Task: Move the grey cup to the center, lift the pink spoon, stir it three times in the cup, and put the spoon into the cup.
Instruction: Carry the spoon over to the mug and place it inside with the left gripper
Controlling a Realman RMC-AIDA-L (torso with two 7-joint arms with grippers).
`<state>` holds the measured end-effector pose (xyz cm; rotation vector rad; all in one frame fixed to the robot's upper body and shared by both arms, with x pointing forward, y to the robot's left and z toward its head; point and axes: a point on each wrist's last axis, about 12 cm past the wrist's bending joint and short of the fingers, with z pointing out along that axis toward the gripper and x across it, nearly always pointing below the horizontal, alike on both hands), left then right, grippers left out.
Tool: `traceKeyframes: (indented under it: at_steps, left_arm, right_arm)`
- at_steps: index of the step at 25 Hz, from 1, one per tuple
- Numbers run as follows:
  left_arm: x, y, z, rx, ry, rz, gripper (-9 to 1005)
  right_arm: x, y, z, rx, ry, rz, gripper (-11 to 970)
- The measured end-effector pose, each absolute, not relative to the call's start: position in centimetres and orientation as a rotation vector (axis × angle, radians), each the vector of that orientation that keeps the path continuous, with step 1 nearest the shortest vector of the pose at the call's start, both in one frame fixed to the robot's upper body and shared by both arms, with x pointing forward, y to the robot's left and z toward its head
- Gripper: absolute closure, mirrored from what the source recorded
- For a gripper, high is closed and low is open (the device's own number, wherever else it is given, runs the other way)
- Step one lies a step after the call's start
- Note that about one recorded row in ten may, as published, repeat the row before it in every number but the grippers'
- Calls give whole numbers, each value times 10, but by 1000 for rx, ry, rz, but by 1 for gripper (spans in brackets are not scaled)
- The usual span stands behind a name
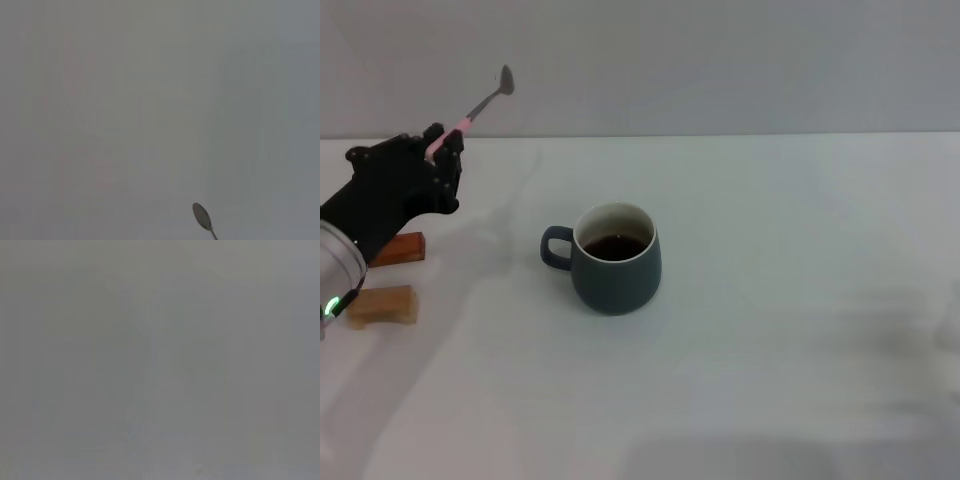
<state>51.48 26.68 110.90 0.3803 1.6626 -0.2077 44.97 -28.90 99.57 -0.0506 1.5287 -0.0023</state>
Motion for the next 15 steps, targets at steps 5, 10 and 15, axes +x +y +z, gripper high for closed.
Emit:
traceKeyframes:
  at_steps: [5,10,15]
  left_arm:
    - [513,258,1129,430,1688,-201,854]
    - [509,244,1147,508,1717,-154,854]
    - [508,235,1160,581,1763,-90,854]
  right_arm:
    - [438,-301,997,16,1500,-57,960]
    - [433,-308,996,45,1498,-87,960]
    - [430,-310,995,54,1504,-96,960]
